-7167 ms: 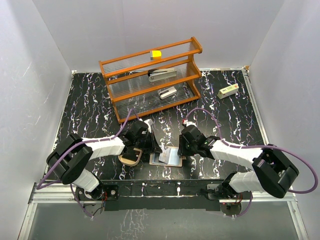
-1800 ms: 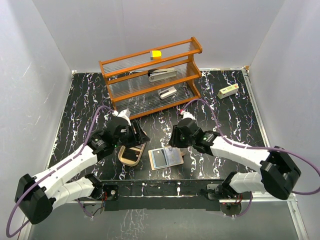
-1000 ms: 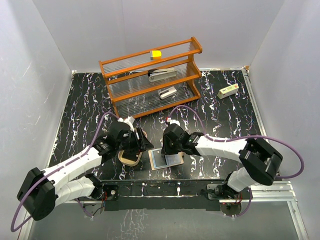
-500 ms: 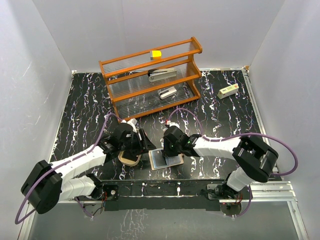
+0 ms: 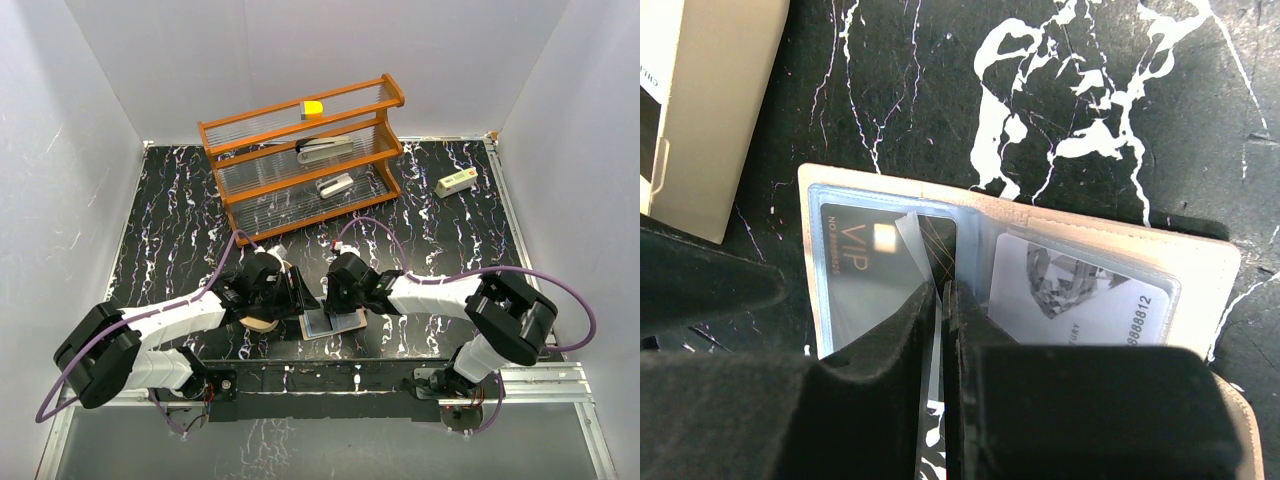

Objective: Put the credit cards into the card holder
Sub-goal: Turn over the card slot in the card holder.

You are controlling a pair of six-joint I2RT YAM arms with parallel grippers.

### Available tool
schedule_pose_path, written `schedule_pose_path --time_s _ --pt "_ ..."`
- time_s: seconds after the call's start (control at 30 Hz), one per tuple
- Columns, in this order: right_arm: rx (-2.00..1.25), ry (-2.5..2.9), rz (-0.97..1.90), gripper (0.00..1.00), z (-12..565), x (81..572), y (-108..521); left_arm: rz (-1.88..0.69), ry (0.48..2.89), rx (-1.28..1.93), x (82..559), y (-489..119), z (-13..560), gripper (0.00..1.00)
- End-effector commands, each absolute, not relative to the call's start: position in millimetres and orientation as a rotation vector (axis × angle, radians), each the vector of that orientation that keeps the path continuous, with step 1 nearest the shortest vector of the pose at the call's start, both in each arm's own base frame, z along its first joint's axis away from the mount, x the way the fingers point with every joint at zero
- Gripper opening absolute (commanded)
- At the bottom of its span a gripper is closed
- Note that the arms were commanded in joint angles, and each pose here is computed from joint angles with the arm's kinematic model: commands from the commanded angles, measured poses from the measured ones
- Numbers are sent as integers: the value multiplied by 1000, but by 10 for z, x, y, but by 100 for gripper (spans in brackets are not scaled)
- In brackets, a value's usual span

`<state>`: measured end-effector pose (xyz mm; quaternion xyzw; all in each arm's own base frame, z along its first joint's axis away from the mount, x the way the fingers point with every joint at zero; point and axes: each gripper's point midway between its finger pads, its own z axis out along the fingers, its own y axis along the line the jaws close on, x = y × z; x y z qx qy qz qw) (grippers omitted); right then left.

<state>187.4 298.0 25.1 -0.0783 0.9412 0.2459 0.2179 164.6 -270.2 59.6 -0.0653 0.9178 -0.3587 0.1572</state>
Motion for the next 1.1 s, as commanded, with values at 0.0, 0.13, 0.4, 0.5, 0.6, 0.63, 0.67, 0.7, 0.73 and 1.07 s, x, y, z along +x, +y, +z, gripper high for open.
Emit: schedule_pose_path --time_s 0.0,0.13,0.4,0.5,0.6,0.63,0.67,0.7,0.73,1.07 --pt "-223 2642 669 7 101 1772 2921 -1009 2583 -194 1736 -2726 682 54" --pt "-219 2640 670 7 100 1768 2909 -1007 2591 -204 1732 -2736 638 55" --pt "-217 2635 684 7 112 1759 2914 -993 2594 -211 1764 -2759 595 55" --pt "-213 2632 689 7 119 1756 2916 -995 2589 -215 1769 -2764 582 55" --pt "-208 2631 692 7 118 1755 2912 -986 2596 -221 1774 -2761 551 55" --pt "-206 2632 693 7 116 1752 2910 -988 2599 -224 1769 -2764 542 55" --pt "-206 2632 696 7 117 1748 2910 -992 2596 -226 1774 -2771 546 55" --pt "-206 2633 694 7 111 1745 2907 -996 2595 -227 1776 -2777 550 55" --pt "-208 2633 695 7 112 1742 2906 -998 2594 -228 1780 -2784 552 55" --pt "-206 2628 705 7 125 1742 2914 -992 2614 -230 1778 -2816 498 55"
